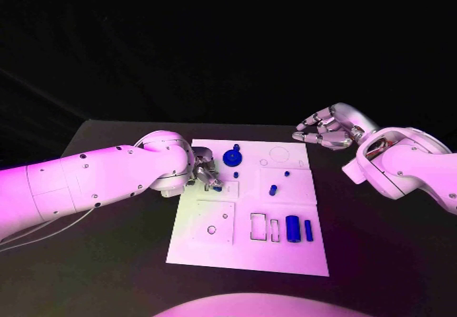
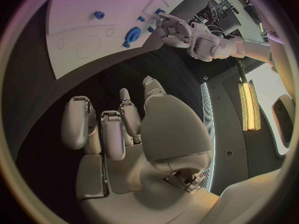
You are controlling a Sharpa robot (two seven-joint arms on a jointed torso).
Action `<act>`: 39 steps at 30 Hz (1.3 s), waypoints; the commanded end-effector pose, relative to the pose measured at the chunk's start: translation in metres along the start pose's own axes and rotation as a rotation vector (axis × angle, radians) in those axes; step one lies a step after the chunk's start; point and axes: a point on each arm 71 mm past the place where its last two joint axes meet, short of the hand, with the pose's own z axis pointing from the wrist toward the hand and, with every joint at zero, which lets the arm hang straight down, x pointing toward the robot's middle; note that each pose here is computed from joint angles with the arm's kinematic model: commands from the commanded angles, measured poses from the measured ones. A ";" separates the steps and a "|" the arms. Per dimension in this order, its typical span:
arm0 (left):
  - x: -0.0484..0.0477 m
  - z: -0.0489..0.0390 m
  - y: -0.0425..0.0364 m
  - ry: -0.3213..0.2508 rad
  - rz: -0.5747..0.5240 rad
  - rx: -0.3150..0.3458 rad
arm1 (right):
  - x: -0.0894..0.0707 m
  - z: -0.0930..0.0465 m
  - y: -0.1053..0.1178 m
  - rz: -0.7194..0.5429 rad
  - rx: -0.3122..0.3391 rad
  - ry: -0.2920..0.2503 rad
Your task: Assemble the parts on the task board
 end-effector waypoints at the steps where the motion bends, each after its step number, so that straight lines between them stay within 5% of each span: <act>1: 0.0043 0.0013 -0.0001 0.029 0.015 -0.007 | 0.001 0.000 0.000 -0.005 -0.003 0.005; 39: 0.0021 0.0035 0.0020 0.020 0.006 -0.015 | 0.000 -0.001 -0.001 -0.005 -0.003 0.002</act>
